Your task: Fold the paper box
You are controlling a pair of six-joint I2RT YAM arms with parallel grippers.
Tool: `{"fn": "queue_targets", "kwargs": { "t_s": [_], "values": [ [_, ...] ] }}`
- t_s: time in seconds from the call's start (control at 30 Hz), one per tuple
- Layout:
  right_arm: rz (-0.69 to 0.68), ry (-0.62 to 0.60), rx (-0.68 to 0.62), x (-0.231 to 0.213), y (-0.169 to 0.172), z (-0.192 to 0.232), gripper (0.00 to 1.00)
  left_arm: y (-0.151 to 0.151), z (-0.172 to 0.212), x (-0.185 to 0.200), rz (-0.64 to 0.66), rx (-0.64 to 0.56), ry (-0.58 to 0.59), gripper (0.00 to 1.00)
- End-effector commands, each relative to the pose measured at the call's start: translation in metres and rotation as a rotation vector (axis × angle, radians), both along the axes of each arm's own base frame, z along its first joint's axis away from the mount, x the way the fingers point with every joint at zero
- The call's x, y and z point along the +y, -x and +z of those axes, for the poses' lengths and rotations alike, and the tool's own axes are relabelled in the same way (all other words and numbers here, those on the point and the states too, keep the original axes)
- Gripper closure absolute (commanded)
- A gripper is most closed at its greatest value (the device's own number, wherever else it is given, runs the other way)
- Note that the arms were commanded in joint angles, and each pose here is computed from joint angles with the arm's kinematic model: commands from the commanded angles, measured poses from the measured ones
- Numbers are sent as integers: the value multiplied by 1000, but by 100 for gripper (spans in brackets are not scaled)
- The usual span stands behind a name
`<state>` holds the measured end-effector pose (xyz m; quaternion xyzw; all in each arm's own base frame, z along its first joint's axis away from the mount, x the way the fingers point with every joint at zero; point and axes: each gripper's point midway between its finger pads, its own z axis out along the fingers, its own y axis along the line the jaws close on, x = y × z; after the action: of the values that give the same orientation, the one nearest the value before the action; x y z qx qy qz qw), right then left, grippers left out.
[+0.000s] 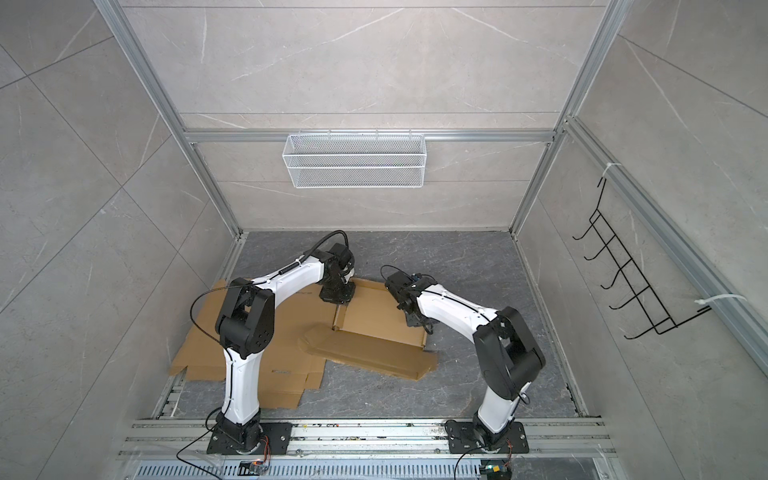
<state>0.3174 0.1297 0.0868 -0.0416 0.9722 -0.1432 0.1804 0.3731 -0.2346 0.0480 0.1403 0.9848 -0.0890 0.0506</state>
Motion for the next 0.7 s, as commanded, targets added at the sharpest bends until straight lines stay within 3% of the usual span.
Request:
{"fn": "queue_targets", "kwargs": {
  "t_s": [0.0, 0.2, 0.37, 0.47, 0.67],
  "values": [
    [22, -144, 32, 12, 9, 3, 56, -4, 6, -4, -29, -6, -2, 100],
    [38, -246, 37, 16, 13, 14, 46, -7, 4, -3, -48, 3, -20, 100],
    [83, -399, -6, 24, 14, 43, 43, -9, 2, 0, -89, 28, -58, 100],
    [123, -430, -61, 19, 10, 65, 42, -6, 1, 1, -137, 58, -78, 100],
    [408, -388, -65, 35, -7, 79, 42, 0, -5, 9, -251, 120, -172, 100]
  ]
}}
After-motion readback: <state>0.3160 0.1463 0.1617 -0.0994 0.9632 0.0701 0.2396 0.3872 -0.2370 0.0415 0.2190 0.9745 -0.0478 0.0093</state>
